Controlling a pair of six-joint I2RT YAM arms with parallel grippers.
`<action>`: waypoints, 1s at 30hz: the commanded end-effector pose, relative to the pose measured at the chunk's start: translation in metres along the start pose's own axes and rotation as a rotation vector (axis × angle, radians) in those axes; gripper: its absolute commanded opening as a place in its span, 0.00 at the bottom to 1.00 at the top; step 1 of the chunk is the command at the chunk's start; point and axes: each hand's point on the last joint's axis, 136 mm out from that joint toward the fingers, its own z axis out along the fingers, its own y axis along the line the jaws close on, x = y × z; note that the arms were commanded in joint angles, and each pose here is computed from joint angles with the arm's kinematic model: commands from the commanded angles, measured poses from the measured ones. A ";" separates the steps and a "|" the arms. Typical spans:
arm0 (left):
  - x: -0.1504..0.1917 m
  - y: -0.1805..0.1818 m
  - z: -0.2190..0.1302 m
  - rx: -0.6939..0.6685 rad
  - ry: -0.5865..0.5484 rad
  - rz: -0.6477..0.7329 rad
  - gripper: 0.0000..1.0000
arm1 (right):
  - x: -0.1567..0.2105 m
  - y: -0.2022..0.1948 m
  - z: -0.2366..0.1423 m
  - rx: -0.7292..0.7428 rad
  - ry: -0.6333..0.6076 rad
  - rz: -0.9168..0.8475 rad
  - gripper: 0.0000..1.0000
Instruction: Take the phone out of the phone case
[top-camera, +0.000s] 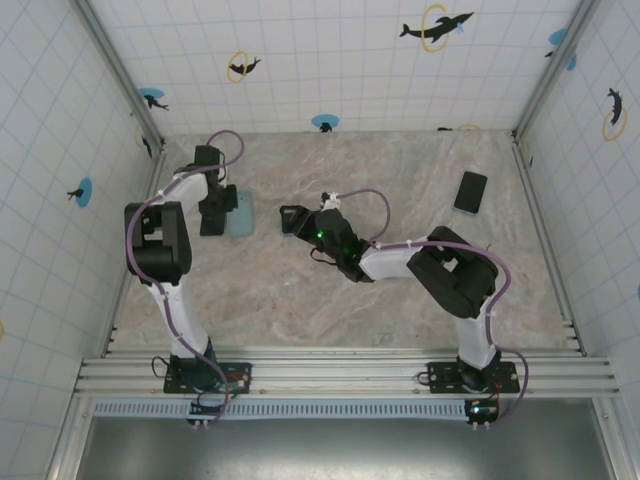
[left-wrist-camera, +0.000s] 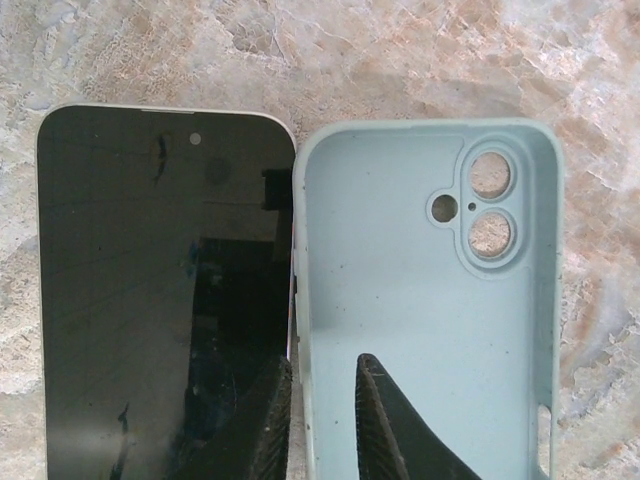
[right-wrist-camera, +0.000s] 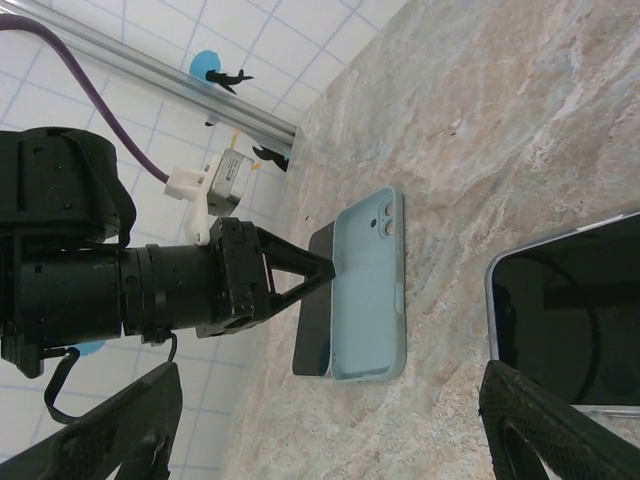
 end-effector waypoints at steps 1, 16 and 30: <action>-0.008 0.003 -0.002 -0.011 -0.008 0.008 0.23 | -0.019 0.022 -0.009 -0.048 -0.042 -0.030 0.80; -0.033 -0.025 -0.080 0.135 -0.158 0.033 0.65 | -0.035 0.001 -0.010 -0.053 0.144 -0.449 0.88; 0.042 -0.068 -0.129 0.441 -0.126 -0.182 0.89 | -0.051 -0.033 -0.019 -0.325 0.485 -1.006 0.93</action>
